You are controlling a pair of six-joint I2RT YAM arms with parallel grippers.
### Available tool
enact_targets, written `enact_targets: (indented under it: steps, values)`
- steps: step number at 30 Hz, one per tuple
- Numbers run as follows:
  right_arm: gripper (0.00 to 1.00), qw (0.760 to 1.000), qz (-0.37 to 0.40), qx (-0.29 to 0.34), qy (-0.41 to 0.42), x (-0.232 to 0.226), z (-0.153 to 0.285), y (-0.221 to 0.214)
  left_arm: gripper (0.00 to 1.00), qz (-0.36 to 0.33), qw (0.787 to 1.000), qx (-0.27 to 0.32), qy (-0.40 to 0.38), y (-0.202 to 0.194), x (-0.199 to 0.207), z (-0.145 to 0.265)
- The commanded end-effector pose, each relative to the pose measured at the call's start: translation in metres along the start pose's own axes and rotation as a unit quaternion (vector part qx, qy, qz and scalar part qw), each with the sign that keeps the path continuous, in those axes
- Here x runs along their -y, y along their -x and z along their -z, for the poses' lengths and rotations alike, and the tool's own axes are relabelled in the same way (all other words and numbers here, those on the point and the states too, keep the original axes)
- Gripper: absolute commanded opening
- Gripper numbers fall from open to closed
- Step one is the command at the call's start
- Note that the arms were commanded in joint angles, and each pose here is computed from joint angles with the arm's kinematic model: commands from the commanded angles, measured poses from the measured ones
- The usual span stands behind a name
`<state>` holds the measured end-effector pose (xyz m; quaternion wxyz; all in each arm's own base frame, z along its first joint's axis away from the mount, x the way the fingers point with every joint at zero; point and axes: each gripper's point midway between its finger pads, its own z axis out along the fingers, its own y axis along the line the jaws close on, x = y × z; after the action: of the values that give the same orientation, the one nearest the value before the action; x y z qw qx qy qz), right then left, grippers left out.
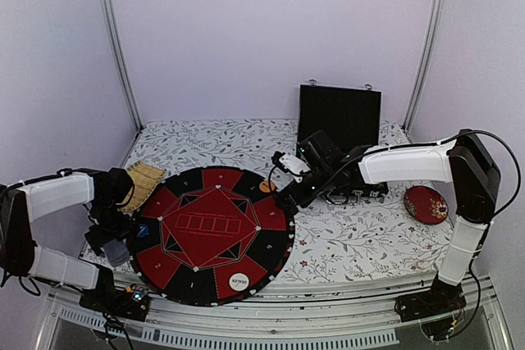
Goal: Distribute texas hold em gaming equipment
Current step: Pick up the poker card from the corner of the board.
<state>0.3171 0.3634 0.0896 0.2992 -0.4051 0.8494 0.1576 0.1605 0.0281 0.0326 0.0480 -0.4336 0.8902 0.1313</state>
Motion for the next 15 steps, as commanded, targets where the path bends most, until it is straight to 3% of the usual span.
enact_targets:
  steps: [1, 9, 15]
  values:
    - [0.99, 1.000, 0.007, 0.022, 0.011, -0.005, 0.011, 0.008, 0.98, 0.036, 0.999, -0.020, -0.008, -0.009, 0.003, -0.014]
    - [0.99, 0.999, 0.010, 0.033, 0.012, -0.006, 0.017, 0.015, 0.96, 0.055, 0.997, -0.052, -0.017, -0.028, -0.003, -0.037]
    - [0.99, 0.999, 0.012, 0.037, 0.012, -0.006, 0.020, 0.017, 0.77, 0.053, 0.996, -0.064, -0.030, -0.029, 0.002, -0.030]
